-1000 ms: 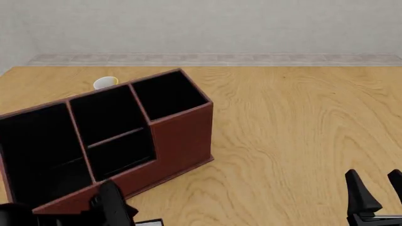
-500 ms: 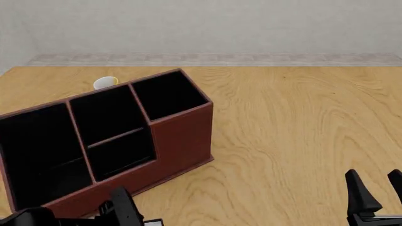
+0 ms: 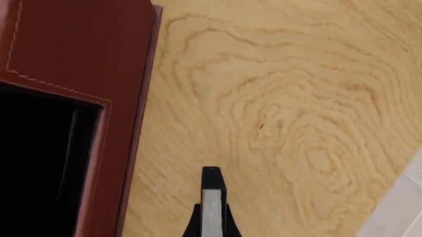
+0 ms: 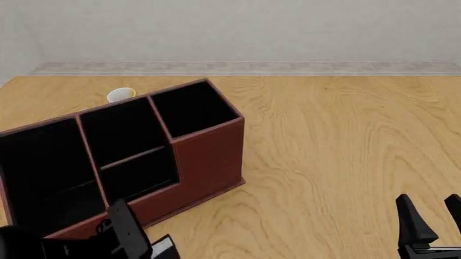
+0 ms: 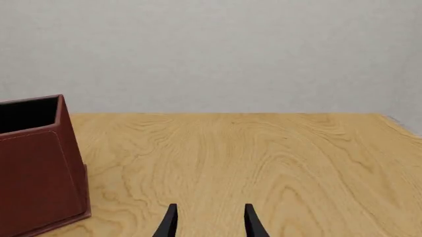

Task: Pick up the book and place it in the left compartment of the caddy.

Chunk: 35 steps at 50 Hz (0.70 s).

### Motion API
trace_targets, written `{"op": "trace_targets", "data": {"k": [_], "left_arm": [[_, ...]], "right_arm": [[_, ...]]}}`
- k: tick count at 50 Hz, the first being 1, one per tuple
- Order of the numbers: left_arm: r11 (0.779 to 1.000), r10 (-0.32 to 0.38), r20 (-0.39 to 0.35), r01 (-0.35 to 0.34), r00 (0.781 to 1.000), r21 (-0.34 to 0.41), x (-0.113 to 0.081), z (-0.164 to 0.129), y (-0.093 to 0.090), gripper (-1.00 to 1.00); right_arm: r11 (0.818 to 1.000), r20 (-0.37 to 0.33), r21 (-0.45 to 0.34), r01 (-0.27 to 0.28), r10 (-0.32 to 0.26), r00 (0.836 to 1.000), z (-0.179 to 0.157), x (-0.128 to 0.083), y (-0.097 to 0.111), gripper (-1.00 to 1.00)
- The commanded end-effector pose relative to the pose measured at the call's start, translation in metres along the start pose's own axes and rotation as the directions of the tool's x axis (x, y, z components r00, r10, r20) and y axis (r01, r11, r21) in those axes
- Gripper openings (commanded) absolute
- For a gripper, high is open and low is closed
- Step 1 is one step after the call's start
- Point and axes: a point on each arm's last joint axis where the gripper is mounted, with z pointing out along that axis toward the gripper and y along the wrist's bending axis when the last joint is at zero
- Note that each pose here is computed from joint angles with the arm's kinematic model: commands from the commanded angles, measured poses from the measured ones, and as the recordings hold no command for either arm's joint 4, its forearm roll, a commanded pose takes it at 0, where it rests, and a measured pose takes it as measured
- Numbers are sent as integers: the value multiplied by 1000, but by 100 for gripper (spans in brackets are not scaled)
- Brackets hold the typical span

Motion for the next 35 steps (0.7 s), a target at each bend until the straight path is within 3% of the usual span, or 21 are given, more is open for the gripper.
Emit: {"op": "trace_targets", "data": {"k": [1,9,11,16,19,28,35], "left_arm": [[997,-60,50,62,997,-39,0,-55,9,-100],[985,-155,76,160,985,-60,7,-94,11,-100],[973,-221,101,227,970,-51,7,-109,10,-100],[954,-277,116,287,954,-87,19,-131,12,-100],[935,-331,159,346,930,-81,21,-149,10,-100],[896,-407,197,432,892,-106,28,-152,12,-100],[852,-465,239,505,852,-141,39,-153,12,-100]], "right_arm": [[1000,1,0,0,0,1000,-1,1,0,100],[1000,1,0,0,0,1000,-1,1,0,100],[1000,1,0,0,0,1000,-1,1,0,100],[1000,1,0,0,0,1000,-1,1,0,100],[1000,0,0,0,0,1000,-1,1,0,100],[1000,1,0,0,0,1000,-1,1,0,100],[1000,1,0,0,0,1000,-1,1,0,100]]}}
